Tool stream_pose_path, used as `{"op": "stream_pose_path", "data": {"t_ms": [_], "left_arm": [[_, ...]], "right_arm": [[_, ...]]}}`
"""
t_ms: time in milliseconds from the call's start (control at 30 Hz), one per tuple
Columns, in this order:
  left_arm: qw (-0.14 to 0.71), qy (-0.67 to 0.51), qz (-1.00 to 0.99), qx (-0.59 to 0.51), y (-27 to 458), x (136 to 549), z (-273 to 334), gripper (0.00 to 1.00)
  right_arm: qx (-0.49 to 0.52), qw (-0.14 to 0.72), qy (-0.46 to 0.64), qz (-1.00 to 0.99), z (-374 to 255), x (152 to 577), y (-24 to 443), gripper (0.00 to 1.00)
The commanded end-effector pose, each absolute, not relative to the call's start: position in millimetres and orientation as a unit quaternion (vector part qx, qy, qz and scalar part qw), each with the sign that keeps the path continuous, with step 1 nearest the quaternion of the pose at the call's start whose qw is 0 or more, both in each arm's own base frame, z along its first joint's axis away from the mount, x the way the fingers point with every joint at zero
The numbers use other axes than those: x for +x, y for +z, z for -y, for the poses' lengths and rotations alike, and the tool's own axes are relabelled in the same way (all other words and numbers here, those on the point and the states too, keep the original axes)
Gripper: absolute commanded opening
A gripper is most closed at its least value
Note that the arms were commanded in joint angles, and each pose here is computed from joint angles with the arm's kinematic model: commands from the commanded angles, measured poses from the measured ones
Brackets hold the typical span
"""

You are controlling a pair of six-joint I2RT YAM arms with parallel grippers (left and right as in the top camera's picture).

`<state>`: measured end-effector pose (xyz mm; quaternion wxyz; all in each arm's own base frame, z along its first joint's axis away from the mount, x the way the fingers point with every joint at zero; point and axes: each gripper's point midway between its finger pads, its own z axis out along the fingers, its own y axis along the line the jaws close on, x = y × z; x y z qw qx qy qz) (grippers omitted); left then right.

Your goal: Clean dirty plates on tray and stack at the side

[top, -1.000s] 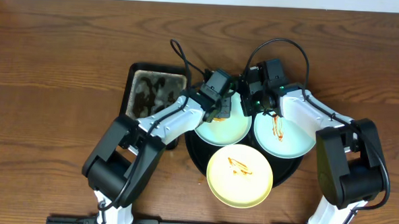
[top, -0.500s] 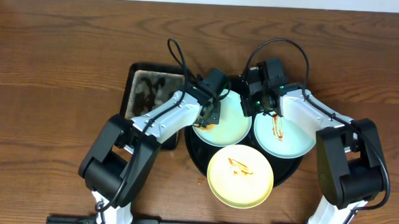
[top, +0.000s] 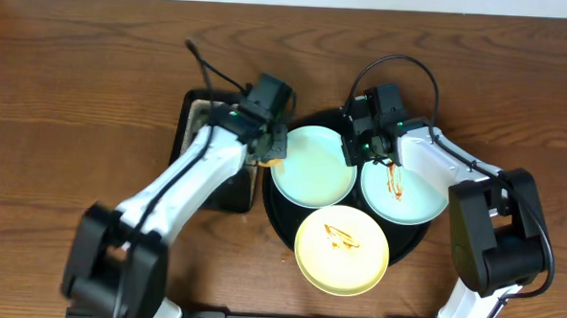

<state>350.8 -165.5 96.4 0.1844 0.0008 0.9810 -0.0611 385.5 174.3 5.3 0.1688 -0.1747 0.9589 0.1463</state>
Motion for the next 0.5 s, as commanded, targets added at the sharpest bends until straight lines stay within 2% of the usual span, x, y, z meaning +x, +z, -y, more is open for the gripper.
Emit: {"op": "stream_pose_path", "data": {"t_ms": [0, 300, 467], "left_arm": [[0.214, -0.056, -0.975, 0.012, 121.2, 350.3, 156.7, 0.08], [0.206, -0.007, -0.977, -0.054, 113.8, 354.0, 99.4, 0.08], [0.195, 0.002, -0.977, -0.09, 106.2, 355.5, 75.6, 0.08]], "right_arm": [[-0.167, 0.159, 0.122, -0.965, -170.9, 382.6, -5.1, 0.01], [-0.166, 0.138, 0.119, -0.969, -168.3, 374.4, -12.8, 0.08], [-0.165, 0.115, 0.122, -0.972, -167.8, 365.6, -24.2, 0.04]]}}
